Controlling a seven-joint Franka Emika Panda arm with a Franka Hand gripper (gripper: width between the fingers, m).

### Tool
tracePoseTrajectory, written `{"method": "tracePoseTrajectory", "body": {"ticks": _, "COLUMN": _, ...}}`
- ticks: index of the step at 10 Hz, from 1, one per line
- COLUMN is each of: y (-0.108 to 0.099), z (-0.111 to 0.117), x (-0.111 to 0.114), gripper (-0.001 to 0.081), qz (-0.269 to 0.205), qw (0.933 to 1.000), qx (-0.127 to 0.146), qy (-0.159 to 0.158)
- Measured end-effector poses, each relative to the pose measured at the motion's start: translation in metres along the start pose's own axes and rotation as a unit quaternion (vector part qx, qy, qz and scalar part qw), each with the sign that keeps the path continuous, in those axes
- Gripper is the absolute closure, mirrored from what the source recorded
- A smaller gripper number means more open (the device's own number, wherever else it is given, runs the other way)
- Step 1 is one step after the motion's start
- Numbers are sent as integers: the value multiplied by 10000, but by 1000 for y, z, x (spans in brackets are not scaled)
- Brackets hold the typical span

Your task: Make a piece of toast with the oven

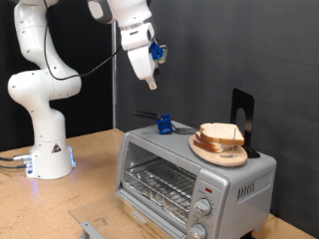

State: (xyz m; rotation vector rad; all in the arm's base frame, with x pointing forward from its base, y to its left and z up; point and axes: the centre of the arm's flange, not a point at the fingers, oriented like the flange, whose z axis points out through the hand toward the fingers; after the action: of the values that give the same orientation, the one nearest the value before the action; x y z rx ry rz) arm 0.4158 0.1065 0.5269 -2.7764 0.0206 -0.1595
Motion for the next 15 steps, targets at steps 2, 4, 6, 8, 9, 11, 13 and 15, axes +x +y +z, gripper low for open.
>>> {"method": "tracePoseTrajectory", "body": {"ticks": 2, "y": -1, "z": -11, "x": -6, "gripper": -3, "qz": 45, "qw": 9999, "qx": -70, "qy": 142}}
{"method": "tracePoseTrajectory", "body": {"ticks": 4, "y": -2, "z": -15, "x": -13, "gripper": -3, "qz": 20, "qw": 9999, "qx": -74, "qy": 87}}
{"method": "tracePoseTrajectory", "body": {"ticks": 6, "y": -2, "z": -15, "x": -16, "gripper": -3, "qz": 13, "qw": 10000, "qx": -75, "qy": 44}}
{"method": "tracePoseTrajectory", "body": {"ticks": 8, "y": -5, "z": -4, "x": -15, "gripper": -3, "qz": -176, "qw": 9994, "qx": -148, "qy": 261}}
{"method": "tracePoseTrajectory", "body": {"ticks": 9, "y": -9, "z": 8, "x": -19, "gripper": -3, "qz": -279, "qw": 9989, "qx": -212, "qy": 295}}
{"method": "tracePoseTrajectory", "body": {"ticks": 11, "y": -15, "z": 33, "x": -28, "gripper": -3, "qz": -430, "qw": 9980, "qx": -329, "qy": 338}}
{"method": "tracePoseTrajectory", "body": {"ticks": 13, "y": -19, "z": 54, "x": -37, "gripper": -3, "qz": -493, "qw": 9973, "qx": -408, "qy": 359}}
{"method": "tracePoseTrajectory", "body": {"ticks": 15, "y": -15, "z": 74, "x": -44, "gripper": -3, "qz": -434, "qw": 9974, "qx": -448, "qy": 347}}
